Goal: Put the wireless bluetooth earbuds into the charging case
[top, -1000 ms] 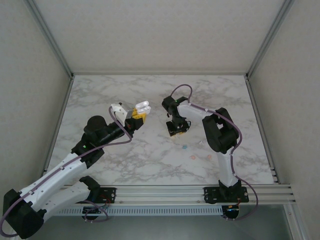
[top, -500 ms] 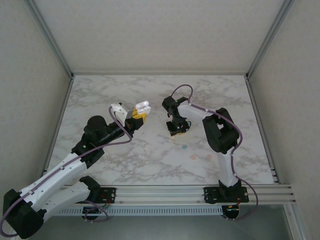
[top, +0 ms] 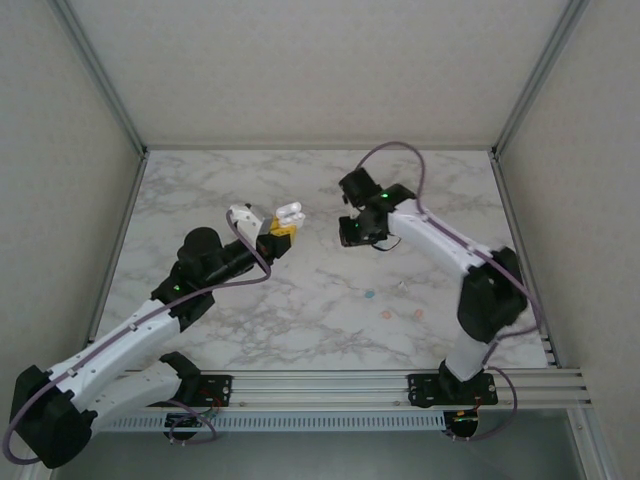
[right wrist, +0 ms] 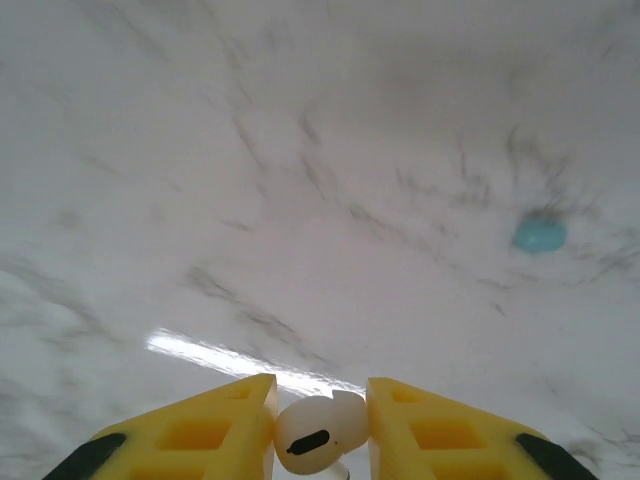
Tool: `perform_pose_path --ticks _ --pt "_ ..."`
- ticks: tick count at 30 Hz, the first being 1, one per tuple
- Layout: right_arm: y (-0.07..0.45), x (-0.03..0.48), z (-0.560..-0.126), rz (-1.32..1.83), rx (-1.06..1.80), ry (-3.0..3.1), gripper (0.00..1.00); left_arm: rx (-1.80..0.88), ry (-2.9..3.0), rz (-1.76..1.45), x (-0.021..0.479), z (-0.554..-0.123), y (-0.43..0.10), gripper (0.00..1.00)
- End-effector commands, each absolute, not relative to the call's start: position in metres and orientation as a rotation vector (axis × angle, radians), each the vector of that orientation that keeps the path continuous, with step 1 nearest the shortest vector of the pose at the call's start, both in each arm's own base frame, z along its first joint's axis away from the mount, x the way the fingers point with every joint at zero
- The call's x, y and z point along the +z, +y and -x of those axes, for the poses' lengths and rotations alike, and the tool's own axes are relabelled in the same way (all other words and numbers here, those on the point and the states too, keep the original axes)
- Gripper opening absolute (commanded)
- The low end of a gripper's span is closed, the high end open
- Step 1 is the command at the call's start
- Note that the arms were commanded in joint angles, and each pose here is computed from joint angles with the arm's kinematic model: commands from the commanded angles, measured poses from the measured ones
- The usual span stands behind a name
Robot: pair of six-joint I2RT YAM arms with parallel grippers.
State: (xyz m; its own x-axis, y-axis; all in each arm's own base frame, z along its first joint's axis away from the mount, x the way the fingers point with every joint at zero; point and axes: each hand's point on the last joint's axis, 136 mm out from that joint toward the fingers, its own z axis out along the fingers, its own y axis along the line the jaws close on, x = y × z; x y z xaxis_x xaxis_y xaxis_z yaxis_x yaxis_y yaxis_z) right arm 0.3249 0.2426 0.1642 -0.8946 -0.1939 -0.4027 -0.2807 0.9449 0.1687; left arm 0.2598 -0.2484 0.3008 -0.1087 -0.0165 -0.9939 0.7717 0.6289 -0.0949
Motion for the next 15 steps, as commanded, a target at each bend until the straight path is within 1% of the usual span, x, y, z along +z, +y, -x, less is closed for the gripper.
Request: perform_pose_path --ticks 1,5,8,11,15 --pt "0.253 0.233 -0.328 0.238 0.523 2.489 0.29 -0.782 1.469 -0.62 0.323 -0.265 -0.255 0.14" --pt "0.258 0.305 -0.321 0.138 0.779 2.22 0.29 -0.821 1.438 -0.604 0.326 -0.272 -0.265 0.14" --pt "0.26 0.348 -0.31 0.108 0.943 2.048 0.29 -0.838 1.413 -0.607 0.328 -0.275 -0.274 0.14" --pt "0.263 0.377 -0.298 0.124 1.062 1.941 0.29 -0.846 1.384 -0.607 0.332 -0.277 -0.283 0.13" --pt "0.272 0.39 -0.29 0.134 1.17 1.899 0.29 -0.85 1.341 -0.619 0.336 -0.276 -0.293 0.13"
